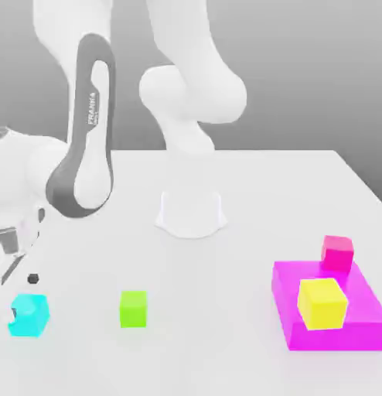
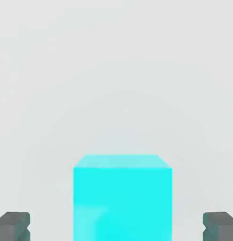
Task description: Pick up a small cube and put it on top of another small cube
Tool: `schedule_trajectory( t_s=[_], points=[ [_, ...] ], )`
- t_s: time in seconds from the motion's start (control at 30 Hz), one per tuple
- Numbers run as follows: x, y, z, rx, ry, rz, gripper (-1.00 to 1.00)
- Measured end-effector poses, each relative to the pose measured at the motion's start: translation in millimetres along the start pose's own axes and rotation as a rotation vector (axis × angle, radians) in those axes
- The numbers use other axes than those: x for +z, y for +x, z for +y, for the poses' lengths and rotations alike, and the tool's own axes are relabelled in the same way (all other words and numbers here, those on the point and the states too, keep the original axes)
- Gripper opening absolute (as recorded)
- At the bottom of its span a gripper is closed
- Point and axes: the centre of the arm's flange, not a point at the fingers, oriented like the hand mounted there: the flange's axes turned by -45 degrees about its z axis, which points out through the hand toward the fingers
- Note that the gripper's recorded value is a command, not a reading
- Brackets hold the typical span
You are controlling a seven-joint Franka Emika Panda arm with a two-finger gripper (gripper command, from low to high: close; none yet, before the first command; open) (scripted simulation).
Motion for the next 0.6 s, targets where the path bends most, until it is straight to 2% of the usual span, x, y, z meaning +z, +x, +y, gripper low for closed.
schedule_trajectory(
  t_s=[0.23,0.4,0.6],
  points=[
    [1.7,0.0,0.0,0.001,0.001,0.001,-1.0],
    [-50.0,-0.3,0.0,0.001,0.002,0.0,-1.0],
    [-89.9,-88.6,-7.2,-0.011,0.028,-0.031,-1.0]
  ],
)
